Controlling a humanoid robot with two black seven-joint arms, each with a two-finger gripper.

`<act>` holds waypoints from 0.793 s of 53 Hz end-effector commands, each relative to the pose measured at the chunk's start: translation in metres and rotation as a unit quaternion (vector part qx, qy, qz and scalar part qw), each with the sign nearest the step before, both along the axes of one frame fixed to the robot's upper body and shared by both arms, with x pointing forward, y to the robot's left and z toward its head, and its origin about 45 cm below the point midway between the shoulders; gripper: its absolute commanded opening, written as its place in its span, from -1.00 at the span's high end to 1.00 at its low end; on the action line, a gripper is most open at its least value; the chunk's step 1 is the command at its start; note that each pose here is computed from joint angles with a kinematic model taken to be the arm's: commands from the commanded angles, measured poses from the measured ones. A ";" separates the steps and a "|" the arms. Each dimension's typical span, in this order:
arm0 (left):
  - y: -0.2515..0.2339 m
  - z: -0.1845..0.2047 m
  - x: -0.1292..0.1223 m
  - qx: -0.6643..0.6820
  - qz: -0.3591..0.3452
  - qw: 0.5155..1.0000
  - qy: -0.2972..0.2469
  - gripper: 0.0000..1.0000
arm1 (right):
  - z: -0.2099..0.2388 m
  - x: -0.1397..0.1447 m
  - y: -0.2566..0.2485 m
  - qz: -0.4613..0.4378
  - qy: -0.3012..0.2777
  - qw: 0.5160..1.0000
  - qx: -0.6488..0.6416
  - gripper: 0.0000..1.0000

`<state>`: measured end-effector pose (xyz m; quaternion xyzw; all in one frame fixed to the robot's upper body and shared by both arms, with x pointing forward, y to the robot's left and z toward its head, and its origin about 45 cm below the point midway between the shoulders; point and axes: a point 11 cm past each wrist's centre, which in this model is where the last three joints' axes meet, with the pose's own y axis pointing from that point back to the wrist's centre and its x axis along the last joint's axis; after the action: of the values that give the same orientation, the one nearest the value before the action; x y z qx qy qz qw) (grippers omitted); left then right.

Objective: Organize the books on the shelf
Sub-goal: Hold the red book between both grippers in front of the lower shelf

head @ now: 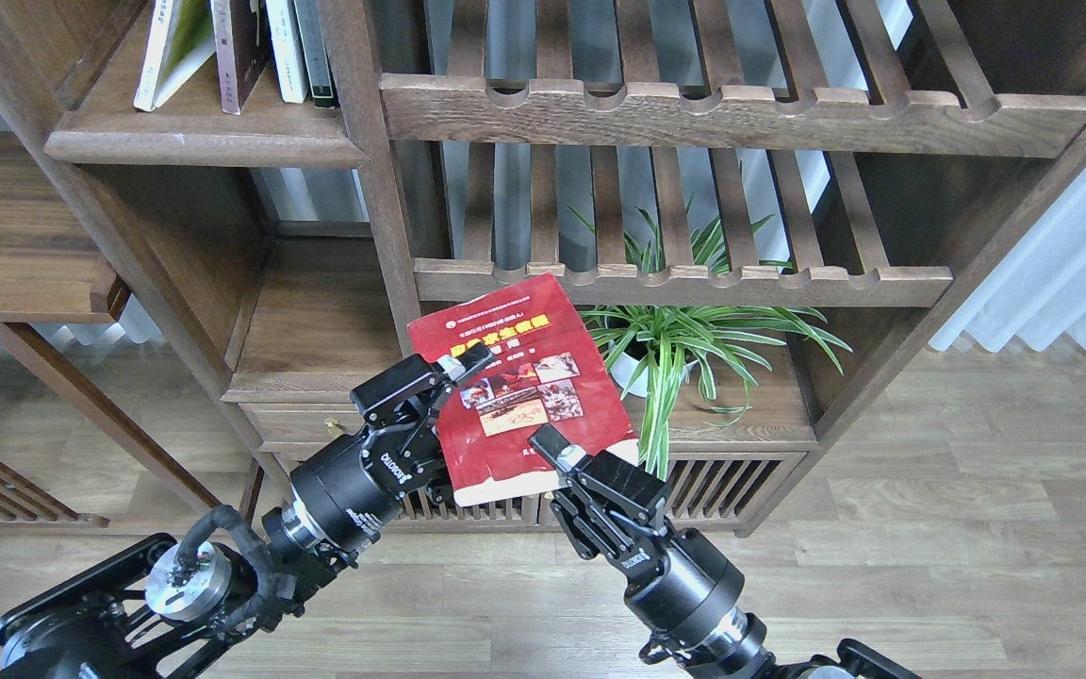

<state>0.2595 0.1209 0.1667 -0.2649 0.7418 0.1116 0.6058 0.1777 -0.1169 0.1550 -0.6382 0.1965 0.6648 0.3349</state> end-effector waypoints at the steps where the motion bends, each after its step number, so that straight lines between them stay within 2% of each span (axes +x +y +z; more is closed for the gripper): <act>1: -0.001 -0.002 -0.003 -0.002 -0.003 1.000 0.003 0.45 | 0.000 0.000 0.001 0.001 -0.001 1.000 0.000 0.92; 7: -0.002 -0.003 -0.005 0.000 -0.006 1.000 0.005 0.52 | 0.000 0.000 0.001 0.001 -0.001 1.000 0.000 0.92; 11: -0.001 -0.006 -0.007 0.006 -0.009 1.000 0.008 0.83 | 0.000 0.000 0.001 0.001 0.000 1.000 0.000 0.92; 33: -0.003 -0.007 -0.009 0.008 -0.014 1.000 0.008 0.83 | 0.000 0.001 0.000 -0.001 -0.001 1.000 0.000 0.86; 35: -0.002 -0.007 -0.008 0.008 -0.014 1.000 0.008 0.83 | 0.000 0.001 0.000 -0.001 -0.001 1.000 -0.001 0.83; 42: -0.002 -0.007 -0.009 0.009 -0.014 1.000 0.009 0.82 | -0.001 0.001 -0.001 -0.001 -0.001 1.000 -0.002 0.52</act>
<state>0.2511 0.1190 0.1598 -0.2486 0.7494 0.1115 0.6034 0.1789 -0.1168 0.1550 -0.6393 0.1970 0.6635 0.3351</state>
